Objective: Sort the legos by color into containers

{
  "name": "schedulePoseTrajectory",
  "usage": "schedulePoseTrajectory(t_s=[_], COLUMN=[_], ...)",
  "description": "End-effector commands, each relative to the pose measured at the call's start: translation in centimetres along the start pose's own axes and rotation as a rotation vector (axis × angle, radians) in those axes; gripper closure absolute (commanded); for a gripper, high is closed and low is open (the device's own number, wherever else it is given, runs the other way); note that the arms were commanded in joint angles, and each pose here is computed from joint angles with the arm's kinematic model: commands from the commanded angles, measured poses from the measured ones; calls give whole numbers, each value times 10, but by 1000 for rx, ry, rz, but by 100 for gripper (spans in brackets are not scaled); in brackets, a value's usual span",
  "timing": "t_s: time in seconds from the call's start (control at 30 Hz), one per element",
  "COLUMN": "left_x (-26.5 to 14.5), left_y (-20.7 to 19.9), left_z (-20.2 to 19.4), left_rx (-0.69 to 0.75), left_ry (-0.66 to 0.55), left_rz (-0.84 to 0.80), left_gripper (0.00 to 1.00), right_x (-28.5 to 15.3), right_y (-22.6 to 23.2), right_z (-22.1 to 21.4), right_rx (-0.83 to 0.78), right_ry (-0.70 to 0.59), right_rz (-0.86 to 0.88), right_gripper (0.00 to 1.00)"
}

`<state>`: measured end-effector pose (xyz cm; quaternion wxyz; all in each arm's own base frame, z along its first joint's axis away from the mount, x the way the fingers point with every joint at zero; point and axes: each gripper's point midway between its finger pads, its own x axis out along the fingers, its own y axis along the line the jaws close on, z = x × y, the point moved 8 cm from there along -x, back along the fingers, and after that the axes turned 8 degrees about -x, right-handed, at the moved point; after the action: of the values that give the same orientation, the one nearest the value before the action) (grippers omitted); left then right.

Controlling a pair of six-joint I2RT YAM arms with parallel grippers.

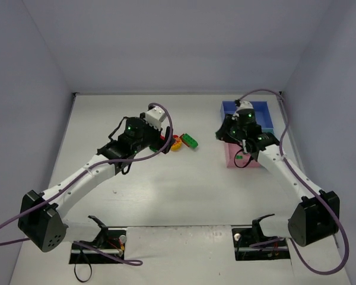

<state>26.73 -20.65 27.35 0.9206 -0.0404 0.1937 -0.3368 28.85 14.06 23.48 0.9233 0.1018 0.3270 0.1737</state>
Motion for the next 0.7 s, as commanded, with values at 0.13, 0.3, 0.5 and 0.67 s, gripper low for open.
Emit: schedulePoseTrajectory(t_s=[0.13, 0.3, 0.5, 0.67], left_x=[7, 14, 33, 43], left_y=[31, 53, 76, 87], left_z=[-20, -29, -49, -59], left_rx=[-190, -248, -225, -141], left_ry=[137, 196, 336, 405], left_rz=[296, 353, 382, 383], left_gripper=[22, 22, 16, 16], right_x=[-19, -6, 9, 3], right_y=[-81, -99, -106, -98], right_z=[0, -13, -24, -15], right_rx=[45, 60, 58, 26], right_ry=[-90, -33, 32, -6], right_rz=[-567, -677, -686, -606], right_gripper=[86, 72, 45, 44])
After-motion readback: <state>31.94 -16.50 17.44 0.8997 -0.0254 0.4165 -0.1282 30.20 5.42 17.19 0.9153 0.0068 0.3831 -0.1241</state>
